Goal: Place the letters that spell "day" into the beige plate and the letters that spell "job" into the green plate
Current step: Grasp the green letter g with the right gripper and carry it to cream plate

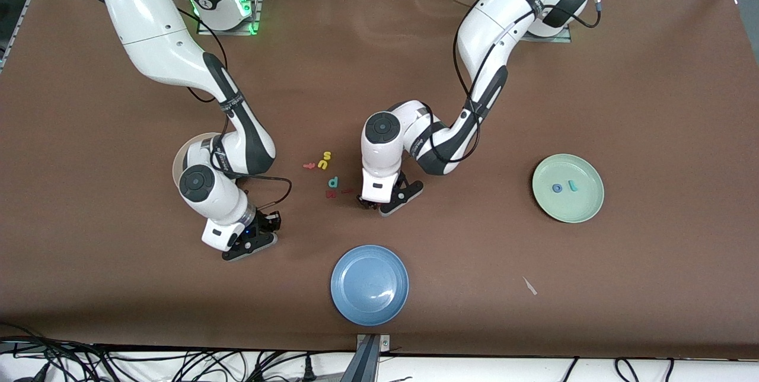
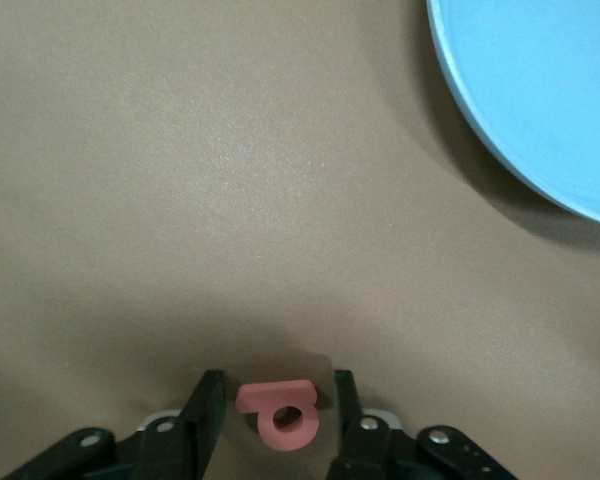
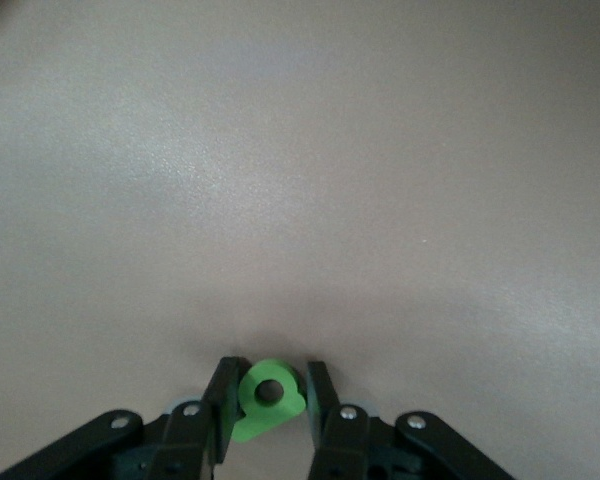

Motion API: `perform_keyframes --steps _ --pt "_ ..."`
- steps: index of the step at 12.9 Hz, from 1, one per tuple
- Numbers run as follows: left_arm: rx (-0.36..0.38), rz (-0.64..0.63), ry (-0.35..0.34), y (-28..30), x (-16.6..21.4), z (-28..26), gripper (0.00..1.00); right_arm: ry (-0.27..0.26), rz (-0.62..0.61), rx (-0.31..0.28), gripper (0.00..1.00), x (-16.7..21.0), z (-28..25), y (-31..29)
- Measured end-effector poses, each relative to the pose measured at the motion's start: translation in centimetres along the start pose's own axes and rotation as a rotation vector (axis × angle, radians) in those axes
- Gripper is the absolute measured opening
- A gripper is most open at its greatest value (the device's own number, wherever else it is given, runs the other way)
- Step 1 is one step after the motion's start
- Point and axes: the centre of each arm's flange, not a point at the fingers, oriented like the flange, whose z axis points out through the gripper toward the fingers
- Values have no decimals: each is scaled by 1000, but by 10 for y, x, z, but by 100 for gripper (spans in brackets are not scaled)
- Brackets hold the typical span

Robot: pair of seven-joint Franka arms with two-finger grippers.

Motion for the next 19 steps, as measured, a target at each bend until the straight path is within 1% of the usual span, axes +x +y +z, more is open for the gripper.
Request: perform_keyframes --steps 1,2,3,5,7,9,10,12,14,17,18,19 --pt "0 -1 0 0 0 0 48 2 -5 0 32 1 -2 0" --pt "0 -2 1 0 2 0 43 2 -10 0 32 0 -1 1" --pt "-1 -2 1 0 2 0 42 2 -13 -1 32 0 -2 1" --pt "-1 -2 1 0 2 0 42 -2 -15 -1 32 0 -2 2" --pt "-1 -2 1 0 2 0 42 -19 -13 -4 32 -6 -5 9" --pt "-3 -7 4 0 6 -1 42 -32 -2 -8 32 -16 -21 20" --pt "-9 -16 5 1 11 -4 42 -49 1 -7 32 -24 -33 24" --pt "-43 -49 -15 7 29 -22 41 -102 -1 -1 32 -48 -61 31" --pt "-64 -57 -46 10 40 -41 41 -148 -9 4 33 -85 -83 40" --pt "-37 -44 -56 6 31 -33 41 -205 -9 13 35 -149 -105 56" --pt "-27 -39 -60 5 26 -27 41 -220 -4 16 42 -167 -111 58" --pt "-21 -33 -63 4 21 -22 41 -230 1 17 42 -181 -116 57"
